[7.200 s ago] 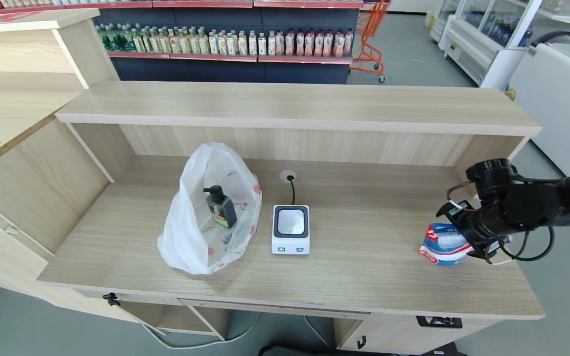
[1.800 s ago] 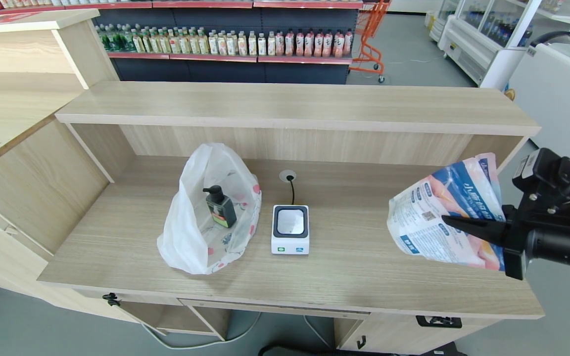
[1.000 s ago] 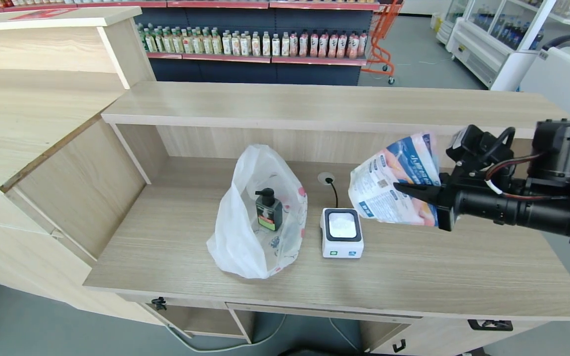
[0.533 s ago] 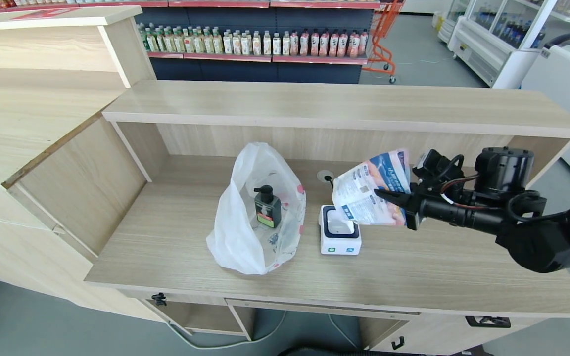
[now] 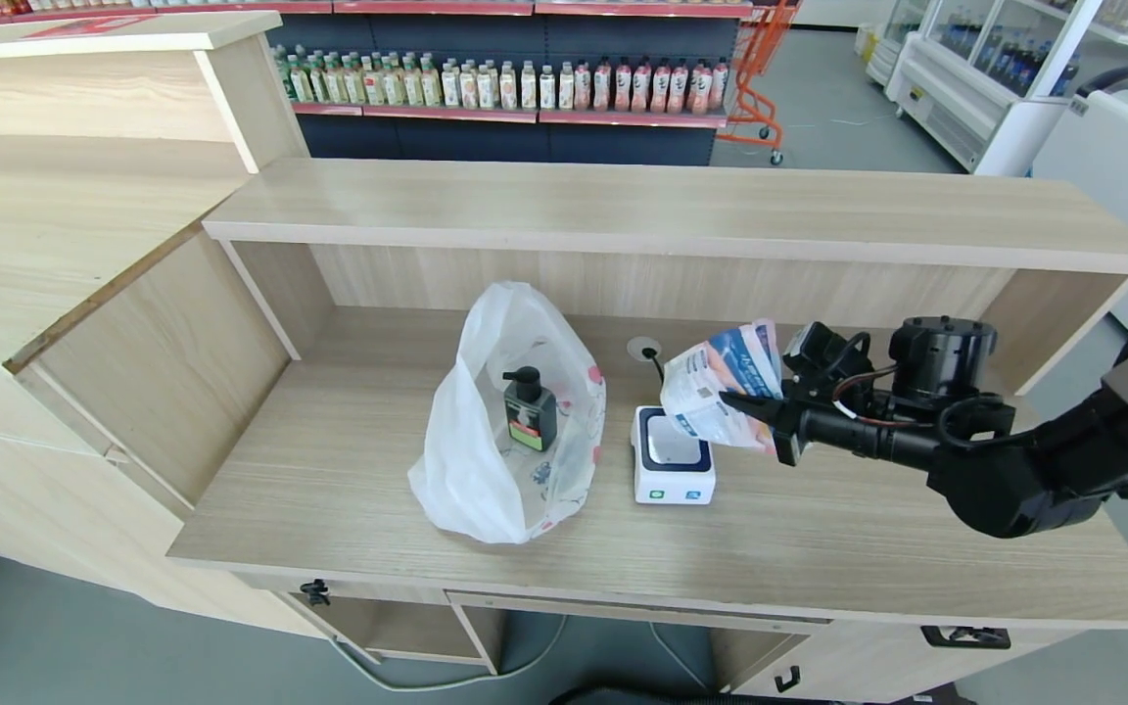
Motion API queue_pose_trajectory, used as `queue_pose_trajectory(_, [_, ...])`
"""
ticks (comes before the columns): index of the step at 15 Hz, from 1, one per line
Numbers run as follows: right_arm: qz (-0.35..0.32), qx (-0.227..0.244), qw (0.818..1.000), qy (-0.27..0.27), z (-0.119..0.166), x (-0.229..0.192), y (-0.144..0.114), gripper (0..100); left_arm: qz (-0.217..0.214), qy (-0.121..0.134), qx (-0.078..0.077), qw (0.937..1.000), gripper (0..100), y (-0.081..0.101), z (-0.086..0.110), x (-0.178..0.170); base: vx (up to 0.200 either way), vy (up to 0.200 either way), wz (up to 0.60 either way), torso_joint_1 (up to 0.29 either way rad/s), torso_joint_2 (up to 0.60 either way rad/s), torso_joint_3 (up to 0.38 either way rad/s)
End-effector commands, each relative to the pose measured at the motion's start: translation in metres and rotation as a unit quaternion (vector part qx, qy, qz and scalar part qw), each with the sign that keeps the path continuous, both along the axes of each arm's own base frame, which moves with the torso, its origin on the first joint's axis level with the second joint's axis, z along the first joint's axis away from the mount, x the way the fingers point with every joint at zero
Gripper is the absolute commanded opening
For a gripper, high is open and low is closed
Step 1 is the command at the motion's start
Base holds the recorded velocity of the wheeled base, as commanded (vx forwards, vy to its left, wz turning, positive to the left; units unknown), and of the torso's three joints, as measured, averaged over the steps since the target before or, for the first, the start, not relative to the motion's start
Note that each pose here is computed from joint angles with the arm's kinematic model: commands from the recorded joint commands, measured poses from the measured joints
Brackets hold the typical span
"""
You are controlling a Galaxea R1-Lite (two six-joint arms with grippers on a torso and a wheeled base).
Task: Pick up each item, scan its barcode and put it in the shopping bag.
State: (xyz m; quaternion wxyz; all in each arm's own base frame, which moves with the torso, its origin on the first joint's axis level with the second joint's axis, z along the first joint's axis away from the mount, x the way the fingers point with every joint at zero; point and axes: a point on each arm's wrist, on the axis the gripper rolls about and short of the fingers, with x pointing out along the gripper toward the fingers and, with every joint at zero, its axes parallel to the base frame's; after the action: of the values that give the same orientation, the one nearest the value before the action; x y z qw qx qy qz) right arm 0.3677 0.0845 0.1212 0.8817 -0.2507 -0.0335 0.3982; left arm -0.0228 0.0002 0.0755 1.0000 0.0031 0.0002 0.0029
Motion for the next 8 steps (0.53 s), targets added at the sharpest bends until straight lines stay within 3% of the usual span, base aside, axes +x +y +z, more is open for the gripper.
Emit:
queue_pose_trajectory(1, [0.005,-0.001,1.0,0.004,-0.005,0.004,0.005,0,0.0,0.0,0.0,1.0,100,0.0,0.0,0.0,0.0,0.0,0.0,0.0,0.0,0.0])
queue_pose_trajectory(8, [0.026,0.004,0.999,-0.02,0.004,0.011,0.024,0,0.0,0.0,0.0,1.0,100,0.0,0.0,0.0,0.0,0.0,0.0,0.0,0.0,0.0])
